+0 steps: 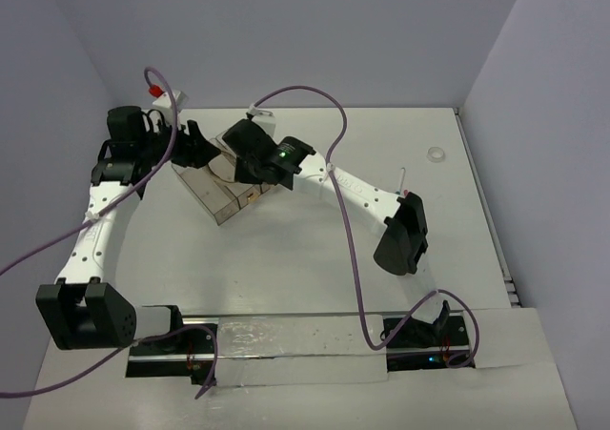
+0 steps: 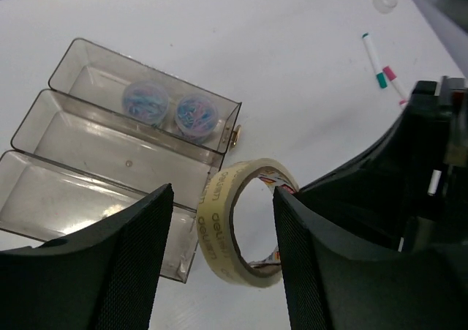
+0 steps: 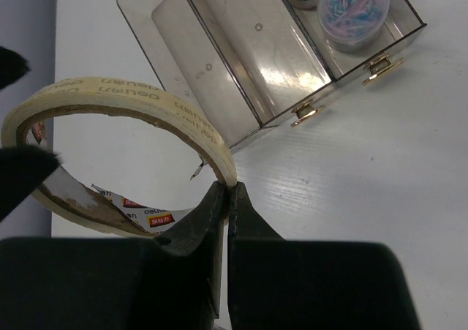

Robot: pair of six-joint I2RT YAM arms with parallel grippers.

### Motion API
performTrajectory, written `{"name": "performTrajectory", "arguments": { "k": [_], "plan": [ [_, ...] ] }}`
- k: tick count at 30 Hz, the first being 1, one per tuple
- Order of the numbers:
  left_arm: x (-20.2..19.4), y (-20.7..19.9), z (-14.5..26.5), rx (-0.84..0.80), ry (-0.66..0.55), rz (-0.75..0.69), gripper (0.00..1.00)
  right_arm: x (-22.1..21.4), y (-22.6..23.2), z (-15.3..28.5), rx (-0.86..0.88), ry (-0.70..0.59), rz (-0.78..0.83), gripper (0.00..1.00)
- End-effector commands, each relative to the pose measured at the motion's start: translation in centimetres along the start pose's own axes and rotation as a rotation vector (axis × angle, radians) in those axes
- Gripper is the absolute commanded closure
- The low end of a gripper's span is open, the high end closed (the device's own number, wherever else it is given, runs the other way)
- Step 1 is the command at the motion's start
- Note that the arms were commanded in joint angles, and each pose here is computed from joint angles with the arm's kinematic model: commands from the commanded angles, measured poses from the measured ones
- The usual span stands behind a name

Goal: Sort the stationery into containers
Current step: Pick up the stationery from the center of the board.

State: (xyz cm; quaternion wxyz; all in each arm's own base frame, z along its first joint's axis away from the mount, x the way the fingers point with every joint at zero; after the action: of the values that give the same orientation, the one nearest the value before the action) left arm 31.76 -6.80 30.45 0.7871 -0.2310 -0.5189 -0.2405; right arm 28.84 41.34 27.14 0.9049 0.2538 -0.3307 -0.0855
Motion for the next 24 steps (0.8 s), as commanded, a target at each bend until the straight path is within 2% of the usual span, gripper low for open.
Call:
{"name": "performTrajectory", "arguments": {
  "k": [1,7,10,14,16,18,23,24],
  "plan": [
    [1.6,0.6,-1.1,0.112,-0.012,-0.070,0.38,2.0,1.5,2.5,0.075,-0.060,-0.027,1.00],
    [0.7,0.1,-1.0,0.089,0.004,-0.119,0.48,2.1,1.4,2.3,0.071,-0.067,-0.022,1.00],
    [0.1,0.2,-1.2,0.095,0.034,-0.128,0.60,2.1,1.4,2.1,0.072,-0.065,-0.025,1.00],
    [-0.5,0.3,-1.3,0.086,0.074,-0.127,0.90,2.3,1.0,2.1,0.065,-0.066,-0.032,1.00],
    [-0.7,0.2,-1.5,0.073,0.085,-0.121,0.96,2.5,0.7,2.0,0.061,-0.071,-0.037,1.00],
    [-0.8,0.2,-1.6,0.062,0.093,-0.117,0.99,2.8,0.5,2.2,0.058,-0.082,-0.041,1.00],
    [-0.8,0.1,-1.5,0.049,0.104,-0.130,1.00,3.1,0.1,2.1,0.053,-0.088,-0.040,1.00],
    [-0.8,0.1,-1.5,0.050,0.106,-0.138,1.00,3.1,0.1,1.9,0.056,-0.084,-0.037,0.98]
  ]
}}
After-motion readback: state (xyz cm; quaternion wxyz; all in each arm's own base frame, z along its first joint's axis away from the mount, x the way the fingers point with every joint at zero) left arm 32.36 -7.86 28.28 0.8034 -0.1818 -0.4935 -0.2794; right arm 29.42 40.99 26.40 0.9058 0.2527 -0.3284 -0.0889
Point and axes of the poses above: each gripper's point midway between its finger pads, its own z axis back along the fingers, its own y axis along the line the jaws close on, x = y × z, the point moved 7 cm from there along z, back along the fingers, and after that the axes turned 11 degrees about -z, right-handed, at the moved point
